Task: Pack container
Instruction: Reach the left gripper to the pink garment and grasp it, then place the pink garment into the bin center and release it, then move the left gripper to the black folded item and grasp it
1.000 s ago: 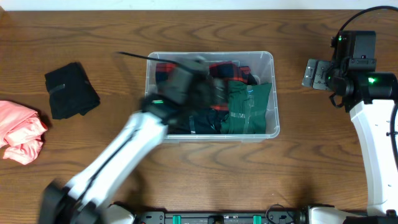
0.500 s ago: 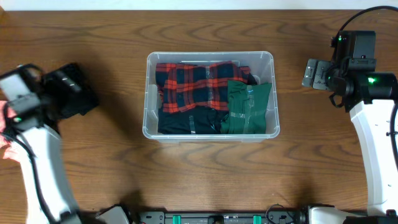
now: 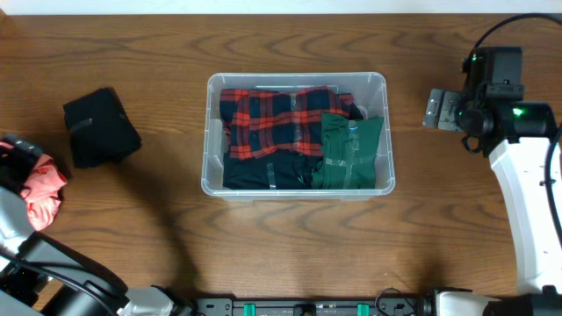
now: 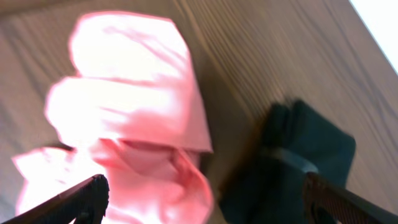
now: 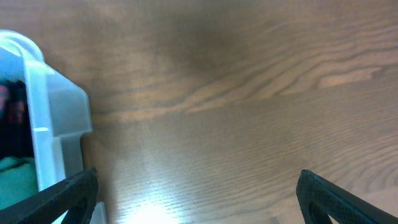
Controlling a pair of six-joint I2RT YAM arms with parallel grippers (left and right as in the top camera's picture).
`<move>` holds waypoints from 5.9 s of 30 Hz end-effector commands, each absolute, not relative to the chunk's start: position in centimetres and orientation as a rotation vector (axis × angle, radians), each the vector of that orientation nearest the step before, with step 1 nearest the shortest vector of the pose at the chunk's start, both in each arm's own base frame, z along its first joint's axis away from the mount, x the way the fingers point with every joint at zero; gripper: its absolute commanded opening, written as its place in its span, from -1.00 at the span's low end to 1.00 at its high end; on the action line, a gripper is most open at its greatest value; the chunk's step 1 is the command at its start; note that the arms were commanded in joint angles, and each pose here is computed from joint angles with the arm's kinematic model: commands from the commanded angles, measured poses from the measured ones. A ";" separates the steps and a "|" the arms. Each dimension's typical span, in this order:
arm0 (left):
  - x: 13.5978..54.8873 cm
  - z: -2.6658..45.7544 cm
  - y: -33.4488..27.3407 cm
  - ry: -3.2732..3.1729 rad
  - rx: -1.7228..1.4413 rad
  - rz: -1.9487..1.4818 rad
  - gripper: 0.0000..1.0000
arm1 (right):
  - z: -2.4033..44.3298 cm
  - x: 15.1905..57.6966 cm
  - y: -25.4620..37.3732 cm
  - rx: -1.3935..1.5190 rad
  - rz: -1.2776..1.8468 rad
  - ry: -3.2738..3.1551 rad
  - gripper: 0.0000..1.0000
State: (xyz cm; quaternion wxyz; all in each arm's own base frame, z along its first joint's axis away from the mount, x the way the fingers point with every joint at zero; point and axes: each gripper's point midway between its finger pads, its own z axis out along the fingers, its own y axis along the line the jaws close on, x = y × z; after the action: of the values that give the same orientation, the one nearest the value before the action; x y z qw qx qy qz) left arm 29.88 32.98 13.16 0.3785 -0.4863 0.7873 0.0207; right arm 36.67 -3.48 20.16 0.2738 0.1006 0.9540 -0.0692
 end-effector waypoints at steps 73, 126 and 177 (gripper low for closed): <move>34.9 13.6 -23.3 2.549 0.242 -0.731 -0.89 | 18.2 35.8 -3.4 0.206 -0.194 2.641 0.98; 36.6 22.9 -20.2 2.318 0.179 -0.387 -0.86 | 18.2 35.9 -3.2 0.203 -0.184 2.642 0.98; 37.9 13.1 28.4 2.159 -0.912 -0.273 0.94 | 18.0 35.6 -3.0 0.197 -0.166 2.654 0.98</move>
State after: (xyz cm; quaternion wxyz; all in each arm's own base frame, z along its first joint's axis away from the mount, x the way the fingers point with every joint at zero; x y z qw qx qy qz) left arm 36.24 29.62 16.42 0.3845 -0.3909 0.8363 -0.0028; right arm 35.82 -2.89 18.25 0.2405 0.0711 0.9661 -0.0613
